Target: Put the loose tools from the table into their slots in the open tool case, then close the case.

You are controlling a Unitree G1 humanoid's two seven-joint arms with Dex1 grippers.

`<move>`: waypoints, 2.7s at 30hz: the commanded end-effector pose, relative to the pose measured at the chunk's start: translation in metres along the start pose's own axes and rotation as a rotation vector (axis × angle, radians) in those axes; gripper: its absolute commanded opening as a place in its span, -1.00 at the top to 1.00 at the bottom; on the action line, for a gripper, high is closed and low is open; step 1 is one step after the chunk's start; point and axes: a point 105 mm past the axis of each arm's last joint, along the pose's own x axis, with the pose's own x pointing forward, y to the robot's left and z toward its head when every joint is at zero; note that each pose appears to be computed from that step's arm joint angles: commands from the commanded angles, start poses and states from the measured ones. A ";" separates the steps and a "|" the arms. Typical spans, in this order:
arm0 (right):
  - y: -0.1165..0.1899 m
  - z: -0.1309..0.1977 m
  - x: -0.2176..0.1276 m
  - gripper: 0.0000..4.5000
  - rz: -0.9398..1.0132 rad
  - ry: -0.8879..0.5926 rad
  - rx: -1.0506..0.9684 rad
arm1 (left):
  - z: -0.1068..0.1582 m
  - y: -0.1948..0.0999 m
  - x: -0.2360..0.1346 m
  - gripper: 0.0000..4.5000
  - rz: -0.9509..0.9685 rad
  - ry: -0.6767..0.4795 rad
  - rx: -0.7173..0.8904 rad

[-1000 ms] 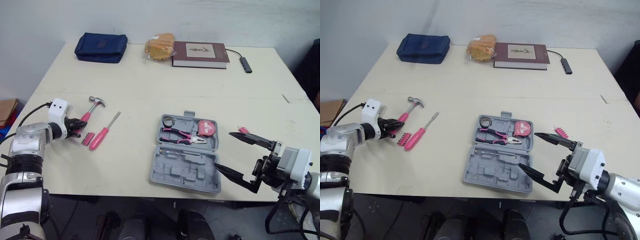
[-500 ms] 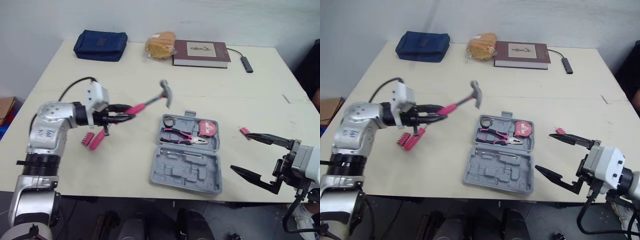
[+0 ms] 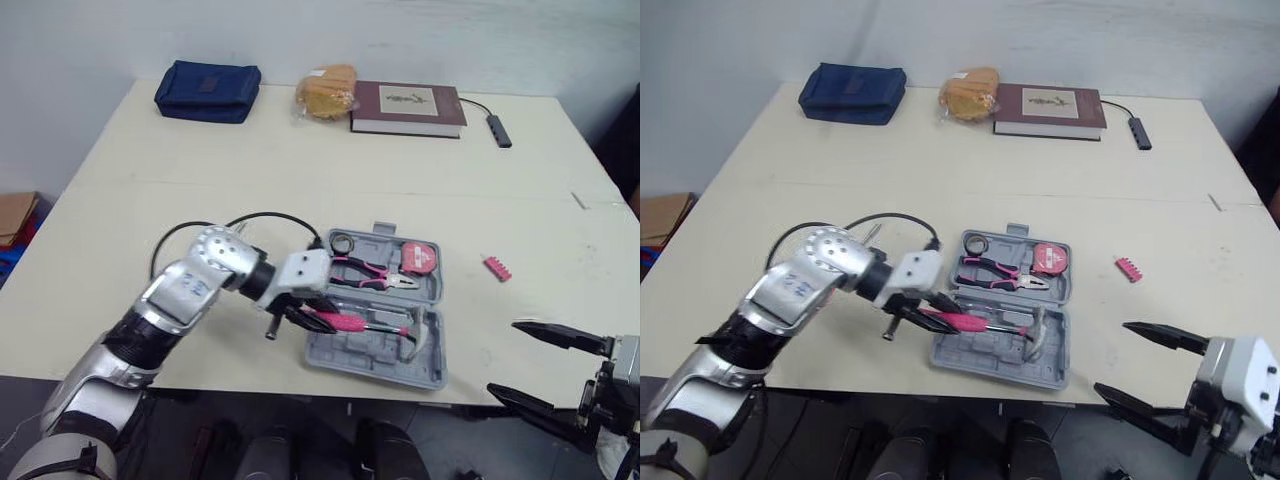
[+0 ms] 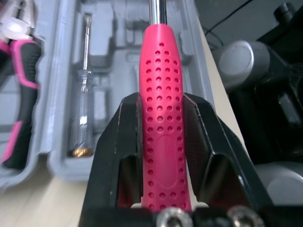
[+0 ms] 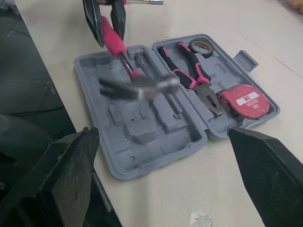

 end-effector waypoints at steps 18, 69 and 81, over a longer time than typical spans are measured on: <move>0.016 -0.009 0.000 -1.00 -0.045 -0.042 -0.018 | 0.019 0.023 0.022 0.76 0.073 0.159 0.086; 0.016 -0.030 -0.001 -1.00 -0.068 -0.027 -0.011 | 0.006 0.018 0.051 0.99 0.089 -0.267 0.133; 0.014 -0.032 -0.005 -1.00 -0.084 -0.018 -0.015 | -0.027 0.016 0.067 0.99 0.093 -0.058 0.059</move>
